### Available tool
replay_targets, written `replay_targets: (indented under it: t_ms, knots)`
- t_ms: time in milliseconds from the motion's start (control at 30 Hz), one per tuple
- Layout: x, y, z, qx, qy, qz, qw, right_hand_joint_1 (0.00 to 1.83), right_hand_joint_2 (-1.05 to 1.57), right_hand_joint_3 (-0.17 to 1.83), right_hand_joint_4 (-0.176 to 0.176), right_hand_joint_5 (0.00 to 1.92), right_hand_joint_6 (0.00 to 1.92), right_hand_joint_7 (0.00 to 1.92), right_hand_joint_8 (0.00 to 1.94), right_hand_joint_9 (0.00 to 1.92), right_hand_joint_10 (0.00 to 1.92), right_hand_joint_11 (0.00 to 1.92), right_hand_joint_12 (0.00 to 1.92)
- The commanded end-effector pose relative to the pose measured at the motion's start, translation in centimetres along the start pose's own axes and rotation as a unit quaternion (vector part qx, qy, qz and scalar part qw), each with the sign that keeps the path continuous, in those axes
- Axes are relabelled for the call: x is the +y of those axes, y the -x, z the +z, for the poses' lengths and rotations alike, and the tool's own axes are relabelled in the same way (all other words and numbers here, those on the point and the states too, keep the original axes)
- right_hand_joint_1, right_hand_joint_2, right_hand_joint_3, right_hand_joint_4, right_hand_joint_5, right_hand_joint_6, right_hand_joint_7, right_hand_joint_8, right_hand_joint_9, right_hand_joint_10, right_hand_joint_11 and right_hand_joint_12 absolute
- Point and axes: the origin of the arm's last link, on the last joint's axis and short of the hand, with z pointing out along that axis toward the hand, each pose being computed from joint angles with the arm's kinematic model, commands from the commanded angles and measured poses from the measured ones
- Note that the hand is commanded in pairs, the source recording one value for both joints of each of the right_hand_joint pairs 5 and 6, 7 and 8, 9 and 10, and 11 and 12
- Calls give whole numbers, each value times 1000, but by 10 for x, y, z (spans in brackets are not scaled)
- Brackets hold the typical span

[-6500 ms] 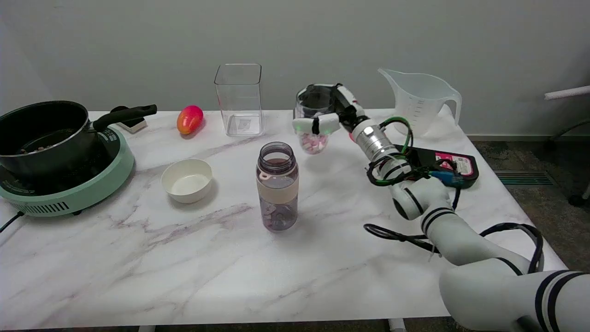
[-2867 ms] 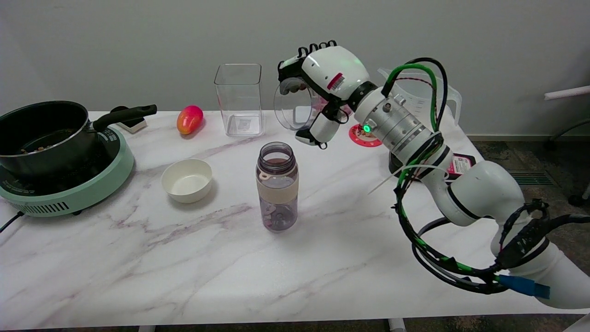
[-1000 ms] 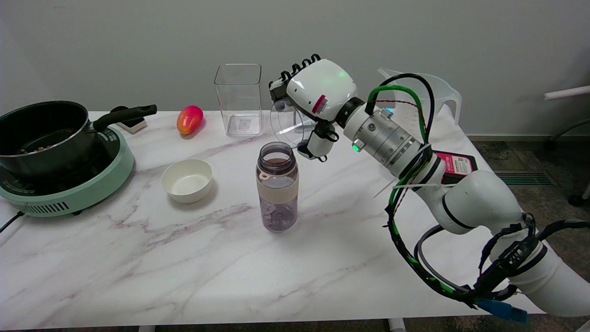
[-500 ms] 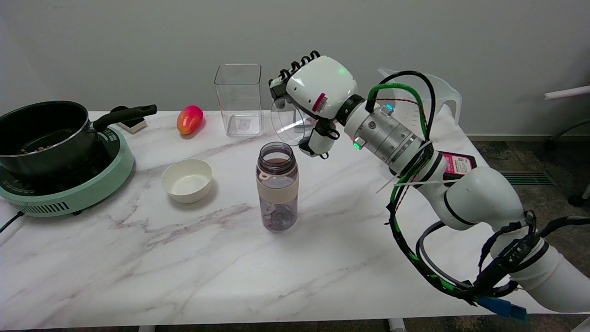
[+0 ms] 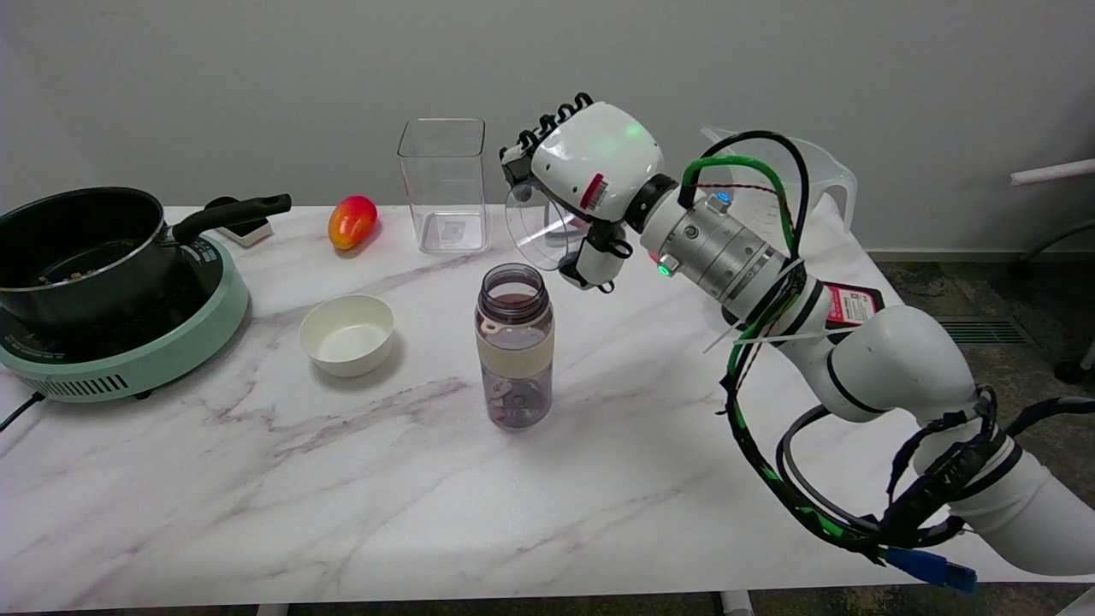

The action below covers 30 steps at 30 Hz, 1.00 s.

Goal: Pour the contents of the measuring cup into the bottle.

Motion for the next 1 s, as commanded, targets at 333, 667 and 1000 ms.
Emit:
replay_targets:
  t_ms: [333,667,1000]
  knots:
    - [-1,0,2,-2,-12,-43,999,1538,94,1310,0,950,950,1246,1246,1158,1158,899,899]
    - [-2,-2,3,1,-13,-44,999,1535,60,1289,0,925,925,1231,1231,1144,1144,872,872]
    - [-6,-4,5,3,-23,-65,998,1535,42,1310,0,928,928,1230,1230,1146,1146,871,871]
